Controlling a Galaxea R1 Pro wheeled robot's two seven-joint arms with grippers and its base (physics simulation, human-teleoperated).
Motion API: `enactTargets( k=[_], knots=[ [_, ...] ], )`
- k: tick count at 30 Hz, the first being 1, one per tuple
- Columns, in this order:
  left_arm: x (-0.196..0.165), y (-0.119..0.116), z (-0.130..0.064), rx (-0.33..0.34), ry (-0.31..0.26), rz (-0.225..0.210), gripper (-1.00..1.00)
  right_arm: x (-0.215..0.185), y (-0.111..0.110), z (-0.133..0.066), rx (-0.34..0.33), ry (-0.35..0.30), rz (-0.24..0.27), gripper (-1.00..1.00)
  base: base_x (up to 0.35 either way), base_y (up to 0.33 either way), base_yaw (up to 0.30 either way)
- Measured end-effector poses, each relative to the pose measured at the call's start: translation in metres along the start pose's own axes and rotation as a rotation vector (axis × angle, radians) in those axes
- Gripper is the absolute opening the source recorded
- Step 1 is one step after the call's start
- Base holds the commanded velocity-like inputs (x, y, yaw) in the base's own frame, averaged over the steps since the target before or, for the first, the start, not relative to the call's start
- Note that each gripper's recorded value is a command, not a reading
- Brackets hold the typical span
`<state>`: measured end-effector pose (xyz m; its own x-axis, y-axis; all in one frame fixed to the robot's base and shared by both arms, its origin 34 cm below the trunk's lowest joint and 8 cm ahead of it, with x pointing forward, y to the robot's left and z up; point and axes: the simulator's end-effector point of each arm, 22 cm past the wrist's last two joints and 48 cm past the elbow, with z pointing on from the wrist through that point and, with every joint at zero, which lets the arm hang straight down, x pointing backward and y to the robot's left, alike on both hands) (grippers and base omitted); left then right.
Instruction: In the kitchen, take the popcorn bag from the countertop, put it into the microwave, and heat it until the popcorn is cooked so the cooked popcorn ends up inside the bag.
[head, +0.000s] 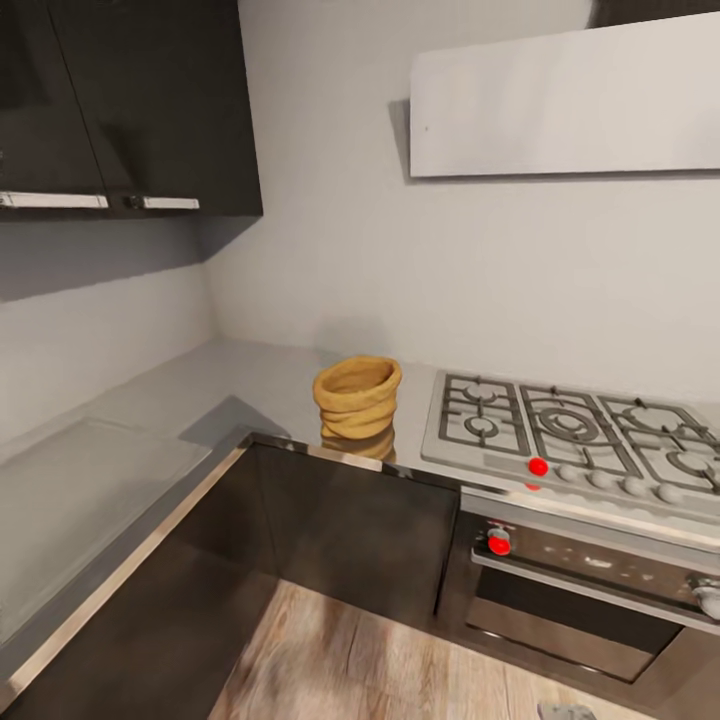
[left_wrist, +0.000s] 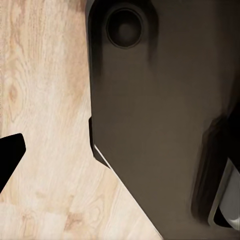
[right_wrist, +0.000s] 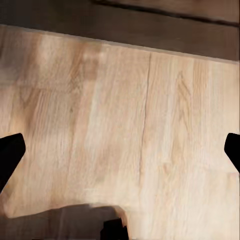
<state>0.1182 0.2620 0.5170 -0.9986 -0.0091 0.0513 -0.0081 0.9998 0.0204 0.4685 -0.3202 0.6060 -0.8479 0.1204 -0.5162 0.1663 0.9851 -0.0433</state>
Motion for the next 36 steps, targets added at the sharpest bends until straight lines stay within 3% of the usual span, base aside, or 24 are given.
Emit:
enactTargets(
  k=[2,3,7,14,16,30,36],
  knots=[
    [0.000,0.000,-0.003,0.000,0.000,0.000,1.00,-0.088,0.021,-0.024,-0.044,-0.086,-0.006,1.00,0.000,0.000,0.000],
    [0.001,0.000,-0.004,0.000,0.000,0.000,1.00,-0.113,0.027,-0.036,-0.058,-0.108,-0.009,1.00,0.000,0.000,0.000],
    [0.001,0.001,-0.009,0.000,0.000,0.000,1.00,-0.197,0.045,-0.077,-0.097,-0.150,-0.028,1.00,0.000,0.000,0.000],
    [0.003,0.001,-0.018,0.000,0.001,0.000,1.00,-0.330,0.060,-0.125,-0.120,-0.235,-0.037,1.00,0.000,0.000,0.000],
    [0.004,0.000,-0.021,0.000,0.001,0.000,1.00,-0.376,0.063,-0.146,-0.126,-0.276,-0.037,1.00,0.000,0.000,0.000],
    [0.007,0.001,-0.038,0.000,0.001,0.000,1.00,-0.544,0.061,-0.257,-0.110,-0.449,-0.018,1.00,0.000,0.000,0.000],
    [0.009,0.001,-0.045,0.000,0.001,0.000,1.00,-0.591,0.040,-0.267,-0.039,-0.408,0.025,1.00,0.000,0.000,0.000]
  ],
)
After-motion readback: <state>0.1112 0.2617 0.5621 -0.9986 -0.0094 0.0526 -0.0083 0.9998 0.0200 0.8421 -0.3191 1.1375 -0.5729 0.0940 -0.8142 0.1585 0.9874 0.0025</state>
